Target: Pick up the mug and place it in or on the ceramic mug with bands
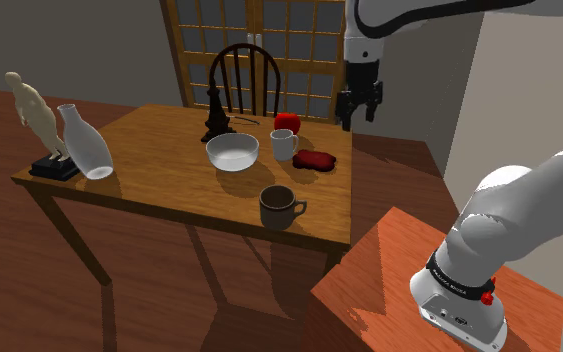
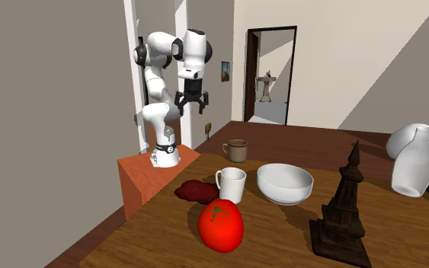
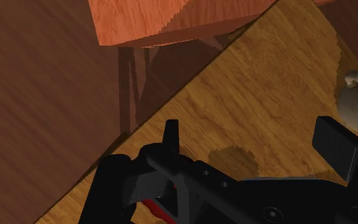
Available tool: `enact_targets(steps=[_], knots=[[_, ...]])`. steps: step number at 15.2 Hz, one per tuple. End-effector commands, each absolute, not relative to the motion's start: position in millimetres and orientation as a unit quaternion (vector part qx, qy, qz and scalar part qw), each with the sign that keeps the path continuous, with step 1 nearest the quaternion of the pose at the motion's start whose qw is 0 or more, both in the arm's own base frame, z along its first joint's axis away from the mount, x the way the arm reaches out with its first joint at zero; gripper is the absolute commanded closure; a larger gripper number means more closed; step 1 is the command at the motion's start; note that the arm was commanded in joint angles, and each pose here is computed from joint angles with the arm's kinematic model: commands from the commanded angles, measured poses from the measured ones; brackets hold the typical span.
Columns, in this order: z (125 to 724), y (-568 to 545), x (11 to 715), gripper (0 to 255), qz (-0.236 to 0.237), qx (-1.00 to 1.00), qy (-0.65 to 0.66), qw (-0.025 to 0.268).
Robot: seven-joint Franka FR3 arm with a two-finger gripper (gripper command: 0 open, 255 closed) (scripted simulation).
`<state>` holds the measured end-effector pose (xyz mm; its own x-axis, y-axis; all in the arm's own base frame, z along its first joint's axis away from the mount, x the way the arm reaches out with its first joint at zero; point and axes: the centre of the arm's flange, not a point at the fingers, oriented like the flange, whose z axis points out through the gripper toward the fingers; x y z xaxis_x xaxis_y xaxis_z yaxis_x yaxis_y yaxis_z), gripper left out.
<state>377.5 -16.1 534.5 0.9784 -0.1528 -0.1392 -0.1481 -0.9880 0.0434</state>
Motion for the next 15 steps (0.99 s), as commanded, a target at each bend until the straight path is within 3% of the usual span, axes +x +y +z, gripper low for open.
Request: enact_targets(steps=[1,15], knots=[[523,-22,400,0,-0.068,0.995,-0.076,0.015],[446,-57,558,0,-0.048,0.996,-0.081,0.007]])
